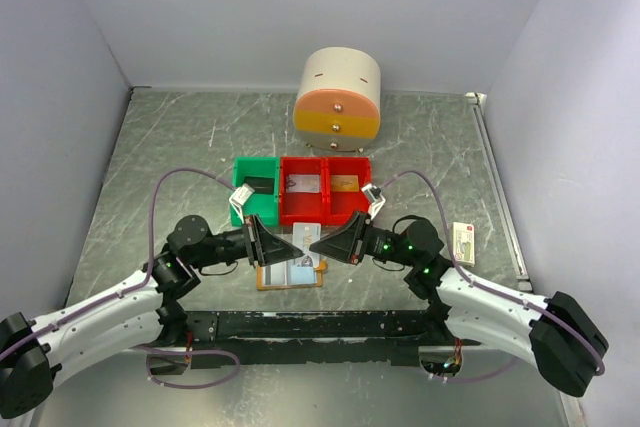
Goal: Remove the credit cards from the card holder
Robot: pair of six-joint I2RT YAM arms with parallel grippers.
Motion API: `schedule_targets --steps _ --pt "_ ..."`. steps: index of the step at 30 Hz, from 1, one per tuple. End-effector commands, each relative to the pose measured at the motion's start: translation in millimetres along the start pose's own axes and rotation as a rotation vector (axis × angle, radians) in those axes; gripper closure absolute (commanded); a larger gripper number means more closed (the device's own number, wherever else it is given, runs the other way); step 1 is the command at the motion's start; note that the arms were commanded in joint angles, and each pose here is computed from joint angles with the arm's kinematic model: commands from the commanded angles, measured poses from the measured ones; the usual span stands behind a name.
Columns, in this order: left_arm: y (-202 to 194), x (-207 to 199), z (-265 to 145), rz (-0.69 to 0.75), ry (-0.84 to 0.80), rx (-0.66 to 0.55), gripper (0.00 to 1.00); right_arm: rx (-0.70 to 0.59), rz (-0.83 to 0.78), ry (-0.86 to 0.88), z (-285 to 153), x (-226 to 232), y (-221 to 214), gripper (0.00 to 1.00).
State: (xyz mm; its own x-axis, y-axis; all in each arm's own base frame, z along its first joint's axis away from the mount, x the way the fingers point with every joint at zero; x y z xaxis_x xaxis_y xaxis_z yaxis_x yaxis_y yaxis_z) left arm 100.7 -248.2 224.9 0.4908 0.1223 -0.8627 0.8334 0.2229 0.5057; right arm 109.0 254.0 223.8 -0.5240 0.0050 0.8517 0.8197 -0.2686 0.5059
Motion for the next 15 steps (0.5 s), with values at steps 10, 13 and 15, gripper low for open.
schedule_targets --steps 10,13,15 --pt "-0.5 -5.1 0.1 0.001 -0.068 -0.004 0.93 0.009 0.019 0.082 5.5 9.9 3.2 0.83" --pt "-0.6 -3.6 -0.1 -0.005 -0.057 -0.003 0.93 0.014 0.035 0.109 6.0 10.4 1.6 0.93" --pt "-1.2 -0.4 -0.9 -0.005 -0.030 -0.001 0.93 0.013 0.042 0.105 5.8 8.1 0.3 1.00"
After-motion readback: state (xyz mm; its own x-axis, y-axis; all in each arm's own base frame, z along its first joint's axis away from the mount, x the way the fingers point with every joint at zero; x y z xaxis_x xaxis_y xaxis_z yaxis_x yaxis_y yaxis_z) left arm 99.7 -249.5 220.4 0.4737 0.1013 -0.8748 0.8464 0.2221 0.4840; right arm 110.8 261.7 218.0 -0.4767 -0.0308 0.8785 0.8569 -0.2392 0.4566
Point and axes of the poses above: each gripper's point midway between its finger pads, its own z axis out along the fingers, its own x axis along the line the jaws close on, y = z × x, the point moved 4 cm from there along -z, back along the fingers, and after that the axes turned 3 degrees about z, right-handed, at the moved point
